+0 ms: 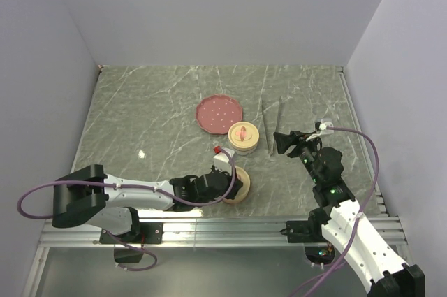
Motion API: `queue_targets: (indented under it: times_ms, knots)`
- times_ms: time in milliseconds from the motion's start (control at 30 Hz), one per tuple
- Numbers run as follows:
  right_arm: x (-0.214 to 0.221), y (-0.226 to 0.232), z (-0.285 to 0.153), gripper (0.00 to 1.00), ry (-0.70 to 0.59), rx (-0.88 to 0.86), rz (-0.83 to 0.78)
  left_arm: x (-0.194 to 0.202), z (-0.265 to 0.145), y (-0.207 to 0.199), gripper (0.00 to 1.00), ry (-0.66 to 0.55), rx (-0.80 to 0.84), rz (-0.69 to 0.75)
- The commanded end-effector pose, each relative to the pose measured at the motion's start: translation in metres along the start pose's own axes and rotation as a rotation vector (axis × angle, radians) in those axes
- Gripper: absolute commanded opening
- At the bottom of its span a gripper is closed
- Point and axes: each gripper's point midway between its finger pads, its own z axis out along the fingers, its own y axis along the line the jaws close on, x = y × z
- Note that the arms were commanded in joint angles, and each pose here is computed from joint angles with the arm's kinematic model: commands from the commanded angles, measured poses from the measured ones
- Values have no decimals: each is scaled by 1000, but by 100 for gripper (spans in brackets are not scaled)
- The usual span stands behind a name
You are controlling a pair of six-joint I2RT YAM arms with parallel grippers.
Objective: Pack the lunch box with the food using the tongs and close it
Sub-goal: Put the lid back on the lunch box
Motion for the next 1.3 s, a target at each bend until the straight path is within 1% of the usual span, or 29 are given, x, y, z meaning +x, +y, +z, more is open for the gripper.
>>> queue_targets:
  times_ms: [0,67,100,200,267,933,1067,1267]
  knots:
    - [-4,1,0,75,-21,0,3,0,-3,6,27,-3,-27,9]
    - [-4,0,1,75,-22,2,3,-1,-4,7,34,-7,-32,8]
    - [-4,1,1,75,-21,1,3,-2,-5,8,41,-10,-39,9]
    - [-3,1,1,75,-18,1,4,-6,-8,10,49,-23,-48,7]
    - [-3,0,1,75,-16,3,3,-9,-10,9,52,-32,-42,2]
    - [-2,-1,2,75,-13,6,3,-33,-25,12,53,-132,-36,-10]
    - [-3,0,2,75,-15,7,5,-47,-32,18,52,-182,-68,-6]
    - [-3,-2,2,75,-16,16,5,-94,-56,38,53,-362,-166,0]
